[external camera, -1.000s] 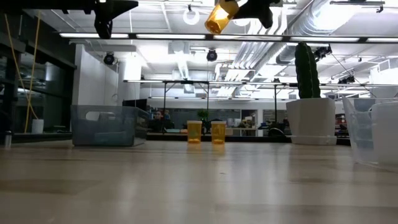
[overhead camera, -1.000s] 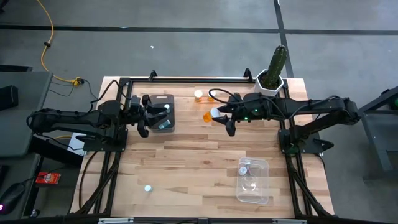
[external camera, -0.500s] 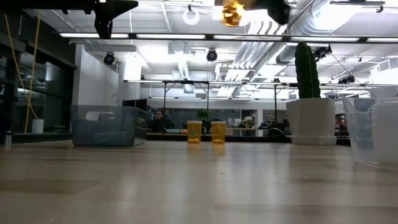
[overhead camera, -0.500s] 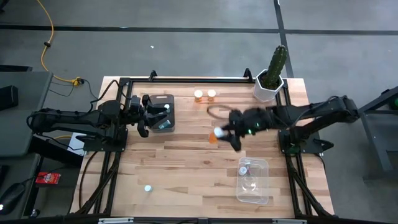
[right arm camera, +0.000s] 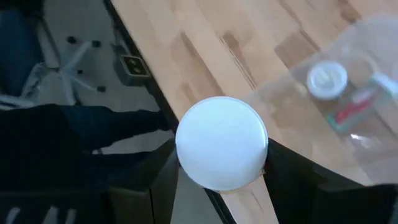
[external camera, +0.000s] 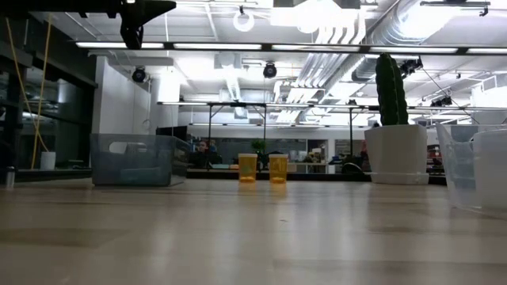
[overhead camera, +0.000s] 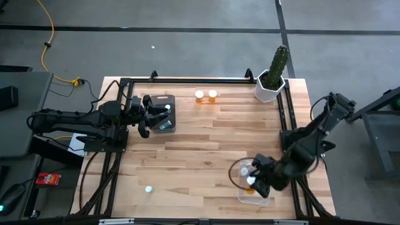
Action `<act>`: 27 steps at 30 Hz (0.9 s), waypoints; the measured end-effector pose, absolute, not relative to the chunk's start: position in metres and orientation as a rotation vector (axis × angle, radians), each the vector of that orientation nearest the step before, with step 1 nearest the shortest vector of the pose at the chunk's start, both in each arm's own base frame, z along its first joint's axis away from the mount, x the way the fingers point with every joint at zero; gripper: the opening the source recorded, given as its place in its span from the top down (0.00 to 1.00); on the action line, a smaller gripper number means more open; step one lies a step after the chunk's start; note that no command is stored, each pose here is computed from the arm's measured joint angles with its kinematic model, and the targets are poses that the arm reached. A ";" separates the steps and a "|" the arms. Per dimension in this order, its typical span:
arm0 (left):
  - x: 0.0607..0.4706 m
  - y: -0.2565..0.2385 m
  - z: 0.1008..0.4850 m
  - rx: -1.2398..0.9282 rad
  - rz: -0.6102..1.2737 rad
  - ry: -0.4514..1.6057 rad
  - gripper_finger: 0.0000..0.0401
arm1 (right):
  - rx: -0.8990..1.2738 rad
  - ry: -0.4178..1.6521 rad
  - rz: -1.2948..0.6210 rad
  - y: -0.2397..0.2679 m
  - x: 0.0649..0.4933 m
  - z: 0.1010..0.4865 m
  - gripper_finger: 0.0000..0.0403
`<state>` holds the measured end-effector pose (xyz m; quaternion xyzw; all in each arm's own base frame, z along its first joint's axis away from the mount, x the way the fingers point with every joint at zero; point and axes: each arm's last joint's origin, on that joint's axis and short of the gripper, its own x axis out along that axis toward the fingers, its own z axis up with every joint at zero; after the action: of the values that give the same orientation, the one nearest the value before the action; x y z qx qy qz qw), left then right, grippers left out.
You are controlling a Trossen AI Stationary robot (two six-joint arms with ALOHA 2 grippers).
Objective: Pick and place medicine bottles into bin by pill shape (circle, oval)
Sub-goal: Put the large orange medicine bottle into the transparent bin
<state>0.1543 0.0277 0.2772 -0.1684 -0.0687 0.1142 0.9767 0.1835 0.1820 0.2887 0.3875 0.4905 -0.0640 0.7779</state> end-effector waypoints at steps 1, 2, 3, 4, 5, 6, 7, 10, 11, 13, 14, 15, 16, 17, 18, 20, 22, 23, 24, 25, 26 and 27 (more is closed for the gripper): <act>0.154 0.028 0.277 -0.339 0.231 -0.139 0.63 | 0.839 1.068 -0.148 0.186 0.182 0.286 0.54; 0.154 0.028 0.277 -0.340 0.233 -0.139 0.63 | 0.836 1.077 -0.155 0.189 0.182 0.283 0.54; 0.154 0.028 0.277 -0.340 0.234 -0.139 0.63 | 0.827 1.086 -0.162 0.192 0.182 0.280 0.54; 0.154 0.028 0.277 -0.340 0.234 -0.139 0.63 | 0.814 1.095 -0.170 0.193 0.182 0.277 0.54; 0.154 0.028 0.277 -0.340 0.234 -0.139 0.63 | 0.800 1.105 -0.181 0.194 0.182 0.275 0.54; 0.154 0.028 0.277 -0.340 0.233 -0.139 0.63 | 0.786 1.115 -0.194 0.195 0.182 0.272 0.54; 0.154 0.028 0.277 -0.340 0.233 -0.139 0.63 | 0.770 1.126 -0.210 0.195 0.182 0.270 0.54; 0.154 0.028 0.277 -0.340 0.234 -0.139 0.63 | 0.727 1.126 -0.279 0.194 0.183 0.262 0.54; 0.154 0.028 0.277 -0.340 0.233 -0.139 0.63 | 0.713 1.117 -0.299 0.195 0.184 0.259 0.54; 0.154 0.028 0.277 -0.340 0.233 -0.139 0.63 | 0.680 1.103 -0.315 0.198 0.187 0.253 0.54; 0.154 0.028 0.277 -0.340 0.233 -0.139 0.63 | 0.661 1.100 -0.322 0.199 0.188 0.250 0.54; 0.154 0.028 0.277 -0.340 0.233 -0.139 0.63 | 0.643 1.096 -0.337 0.200 0.189 0.246 0.54; 0.154 0.028 0.277 -0.340 0.233 -0.139 0.63 | 0.626 1.094 -0.353 0.202 0.191 0.241 0.54; 0.154 0.028 0.277 -0.340 0.233 -0.139 0.63 | 0.612 1.088 -0.366 0.203 0.193 0.237 0.54; 0.154 0.028 0.277 -0.341 0.233 -0.139 0.63 | 0.598 1.087 -0.379 0.205 0.194 0.233 0.54; 0.154 0.028 0.277 -0.340 0.233 -0.139 0.63 | 0.575 1.093 -0.398 0.209 0.198 0.224 0.54; 0.154 0.028 0.277 -0.340 0.233 -0.139 0.63 | 0.548 1.109 -0.420 0.212 0.201 0.214 0.54; 0.154 0.028 0.277 -0.340 0.233 -0.139 0.63 | 0.537 1.115 -0.428 0.213 0.202 0.210 0.53; 0.154 0.028 0.277 -0.340 0.232 -0.138 0.63 | 0.533 1.123 -0.432 0.215 0.203 0.206 0.53; 0.154 0.028 0.277 -0.340 0.233 -0.138 0.63 | 0.528 1.127 -0.436 0.216 0.205 0.202 0.52; 0.154 0.028 0.277 -0.340 0.233 -0.138 0.63 | 0.520 1.132 -0.442 0.217 0.205 0.199 0.51; 0.154 0.028 0.277 -0.340 0.233 -0.138 0.63 | 0.515 1.136 -0.446 0.218 0.206 0.197 0.51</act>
<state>0.1543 0.0277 0.2771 -0.1686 -0.0686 0.1153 0.9765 0.2059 0.2176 0.1971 0.2390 0.5272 -0.2070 0.7887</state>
